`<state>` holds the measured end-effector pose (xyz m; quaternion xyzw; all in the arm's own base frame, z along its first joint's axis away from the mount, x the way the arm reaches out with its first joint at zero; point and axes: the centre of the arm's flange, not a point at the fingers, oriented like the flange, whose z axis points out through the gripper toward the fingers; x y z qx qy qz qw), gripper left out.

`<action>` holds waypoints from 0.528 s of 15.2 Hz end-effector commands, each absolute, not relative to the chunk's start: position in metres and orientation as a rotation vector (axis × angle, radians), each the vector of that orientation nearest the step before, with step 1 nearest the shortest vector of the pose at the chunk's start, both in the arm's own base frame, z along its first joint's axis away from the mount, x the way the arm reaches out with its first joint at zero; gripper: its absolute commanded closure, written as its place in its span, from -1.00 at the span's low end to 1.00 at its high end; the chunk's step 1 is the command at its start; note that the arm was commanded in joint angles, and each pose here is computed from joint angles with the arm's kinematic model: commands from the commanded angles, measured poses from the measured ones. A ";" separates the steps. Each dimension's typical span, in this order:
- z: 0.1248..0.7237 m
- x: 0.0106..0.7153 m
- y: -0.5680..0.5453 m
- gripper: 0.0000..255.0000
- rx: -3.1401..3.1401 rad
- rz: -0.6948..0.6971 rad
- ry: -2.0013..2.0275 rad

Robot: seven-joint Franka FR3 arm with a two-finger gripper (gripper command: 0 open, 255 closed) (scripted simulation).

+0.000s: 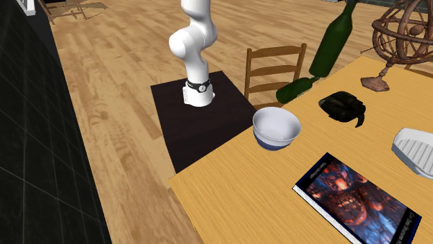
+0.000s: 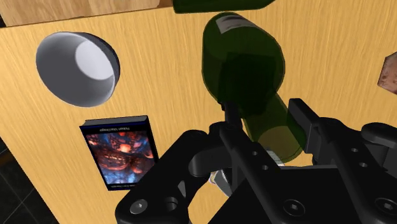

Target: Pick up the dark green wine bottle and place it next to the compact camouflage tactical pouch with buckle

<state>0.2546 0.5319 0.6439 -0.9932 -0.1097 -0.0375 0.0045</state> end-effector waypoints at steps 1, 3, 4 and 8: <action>0.645 0.240 0.555 1.00 -3.112 -0.118 -0.339; 0.645 0.227 0.577 1.00 -3.112 -0.118 -0.339; 0.645 0.220 0.589 1.00 -3.112 -0.118 -0.339; 0.634 0.208 0.608 1.00 -3.112 -0.118 -0.339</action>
